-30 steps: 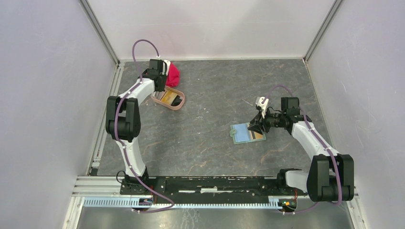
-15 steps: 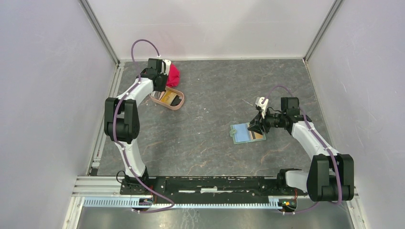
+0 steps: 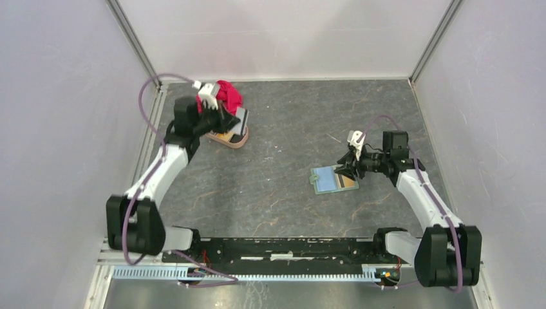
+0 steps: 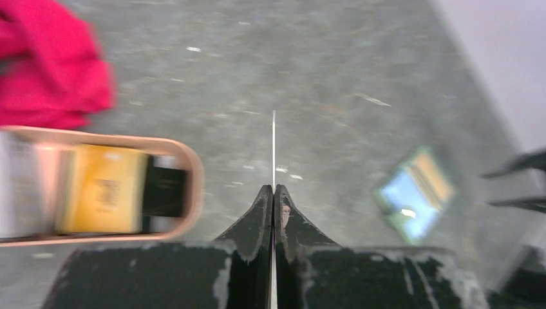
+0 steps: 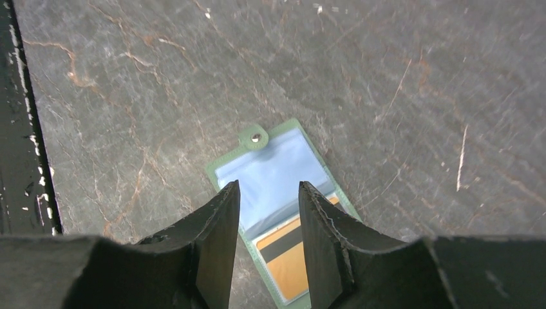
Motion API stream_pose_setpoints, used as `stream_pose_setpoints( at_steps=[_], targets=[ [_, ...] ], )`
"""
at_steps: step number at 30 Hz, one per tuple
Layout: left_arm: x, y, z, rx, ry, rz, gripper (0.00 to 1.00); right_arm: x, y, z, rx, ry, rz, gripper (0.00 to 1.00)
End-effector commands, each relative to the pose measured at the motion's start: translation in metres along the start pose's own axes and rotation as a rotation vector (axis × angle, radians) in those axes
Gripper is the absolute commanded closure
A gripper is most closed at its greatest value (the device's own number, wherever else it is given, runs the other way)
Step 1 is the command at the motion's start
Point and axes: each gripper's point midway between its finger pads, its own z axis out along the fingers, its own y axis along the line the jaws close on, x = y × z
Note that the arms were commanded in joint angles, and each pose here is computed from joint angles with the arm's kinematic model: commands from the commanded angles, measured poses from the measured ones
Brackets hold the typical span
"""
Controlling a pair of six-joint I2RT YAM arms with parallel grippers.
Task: Put the credit cards into the card holder
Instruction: Pick up the credit card from the storage box.
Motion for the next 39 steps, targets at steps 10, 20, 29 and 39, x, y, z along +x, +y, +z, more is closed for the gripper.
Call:
stream_pose_setpoints(
  at_steps=[10, 20, 29, 39],
  targets=[
    [0.026, -0.213, -0.074, 0.652, -0.291, -0.357, 0.98, -0.085, 0.044, -0.027, -0.18, -0.258, -0.078, 0.54],
    [0.041, -0.274, -0.083, 0.794, -0.402, -0.478, 0.98, -0.108, 0.092, -0.045, -0.392, -0.341, 0.204, 0.53],
    [0.033, -0.311, -0.07, 0.837, -0.45, -0.489, 0.98, -0.11, 0.102, -0.049, -0.454, -0.339, 0.315, 0.5],
    [0.045, -0.337, -0.052, 0.856, -0.436, -0.494, 0.98, -0.122, 0.094, -0.051, -0.469, -0.323, 0.373, 0.5]
  ],
)
